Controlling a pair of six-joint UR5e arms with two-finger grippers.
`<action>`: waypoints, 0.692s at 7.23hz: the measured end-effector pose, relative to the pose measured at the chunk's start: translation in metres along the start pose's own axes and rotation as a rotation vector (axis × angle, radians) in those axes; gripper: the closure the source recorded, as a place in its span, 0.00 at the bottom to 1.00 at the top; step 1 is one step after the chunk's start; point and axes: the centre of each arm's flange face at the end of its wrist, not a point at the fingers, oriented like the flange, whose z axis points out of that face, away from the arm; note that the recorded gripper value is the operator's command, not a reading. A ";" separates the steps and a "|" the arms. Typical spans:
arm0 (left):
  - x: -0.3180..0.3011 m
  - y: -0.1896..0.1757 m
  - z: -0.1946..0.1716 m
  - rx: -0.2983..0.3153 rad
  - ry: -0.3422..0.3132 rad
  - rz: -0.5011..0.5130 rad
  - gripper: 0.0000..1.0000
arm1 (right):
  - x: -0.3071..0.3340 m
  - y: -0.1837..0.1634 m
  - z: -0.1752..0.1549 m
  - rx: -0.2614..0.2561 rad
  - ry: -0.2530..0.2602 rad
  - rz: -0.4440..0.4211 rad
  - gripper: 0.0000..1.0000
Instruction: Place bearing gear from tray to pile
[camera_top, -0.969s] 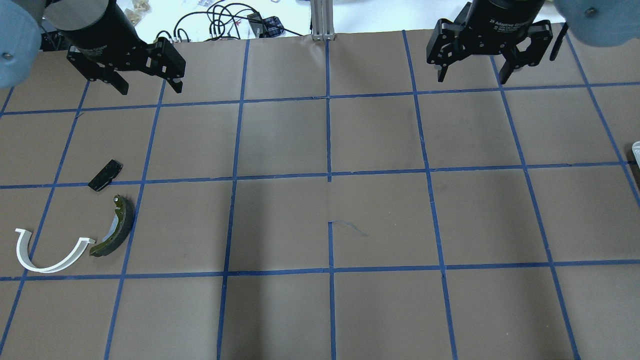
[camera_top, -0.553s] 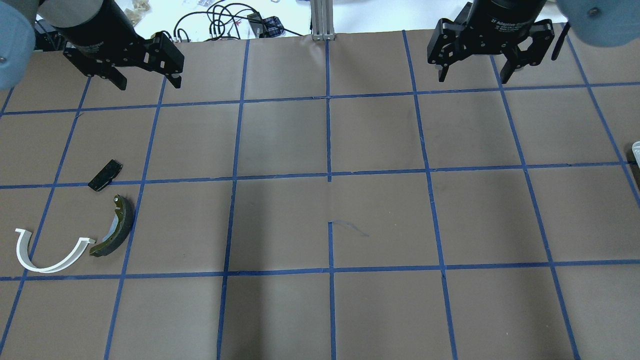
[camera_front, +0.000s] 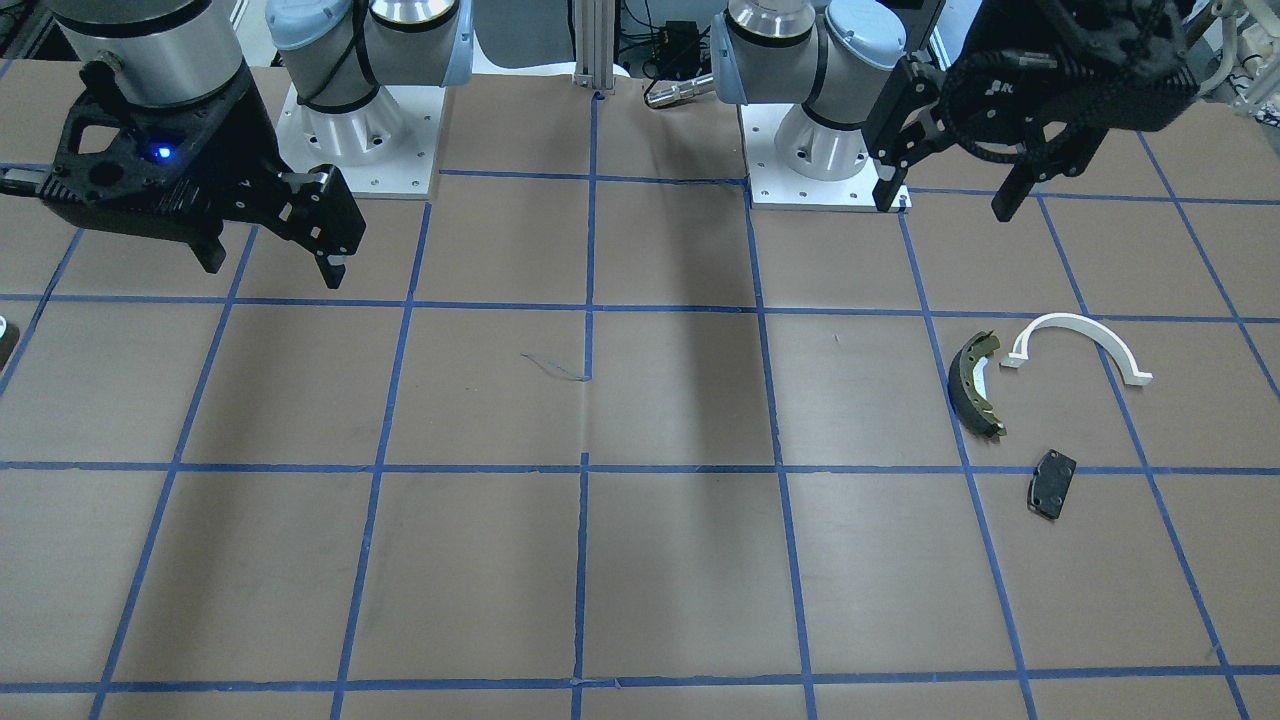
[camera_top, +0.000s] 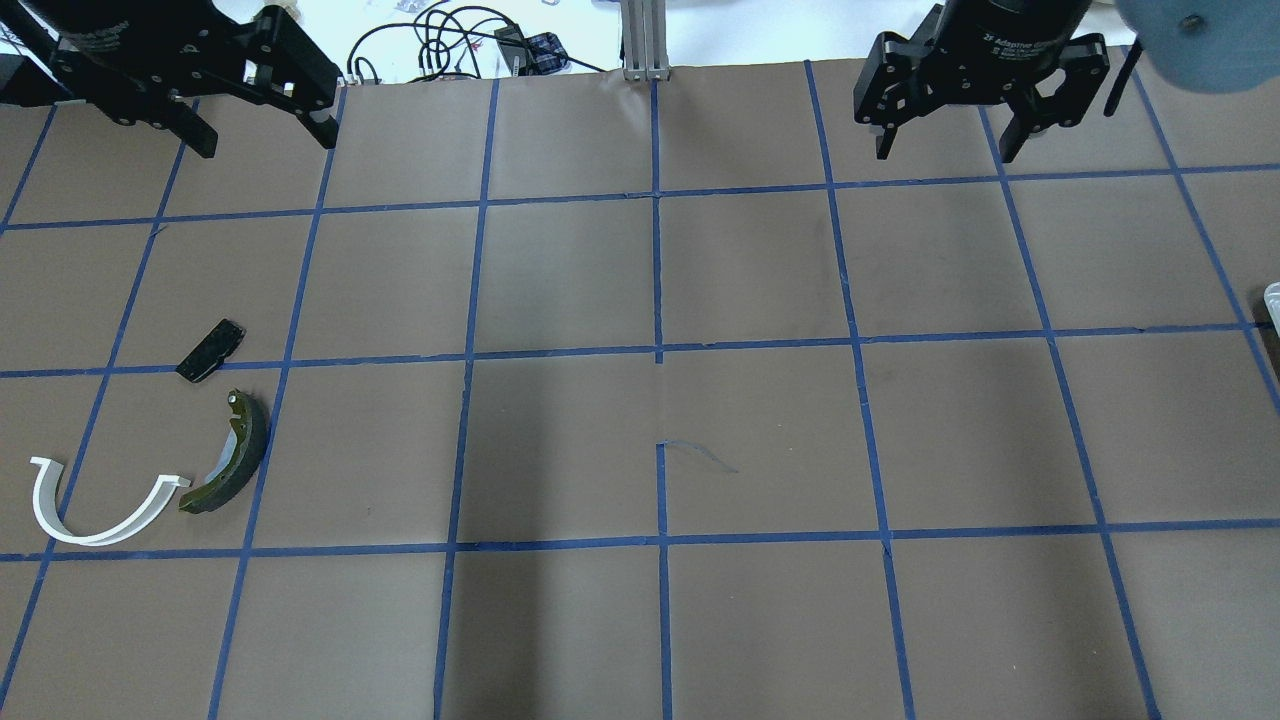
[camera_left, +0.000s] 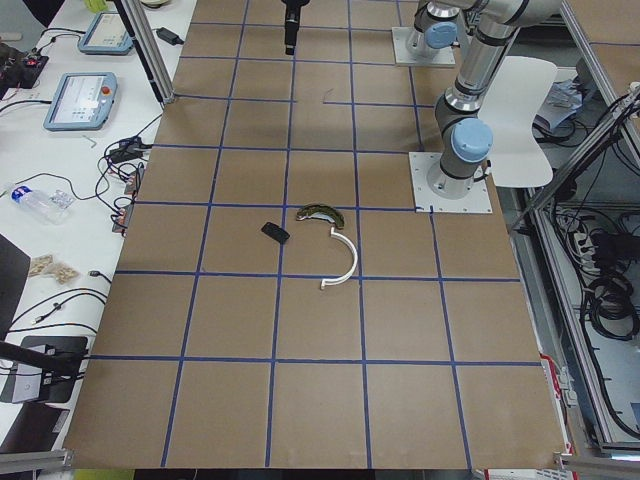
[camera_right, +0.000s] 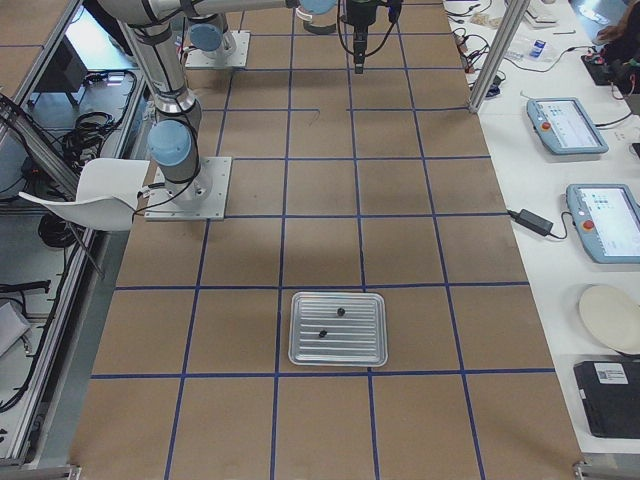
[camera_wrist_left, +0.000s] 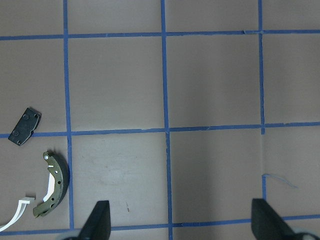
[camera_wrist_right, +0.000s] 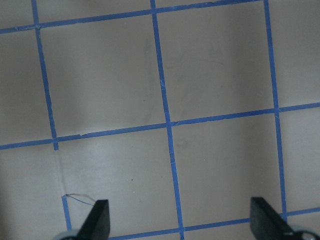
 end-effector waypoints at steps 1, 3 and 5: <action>-0.007 -0.018 0.012 -0.005 -0.030 0.014 0.00 | 0.000 0.000 0.000 0.000 -0.003 -0.001 0.00; -0.015 -0.036 0.050 -0.054 -0.054 0.023 0.00 | 0.007 -0.007 0.002 0.010 -0.003 -0.041 0.00; -0.013 -0.028 0.089 -0.089 -0.056 0.039 0.00 | 0.050 -0.022 0.005 0.015 0.016 -0.159 0.00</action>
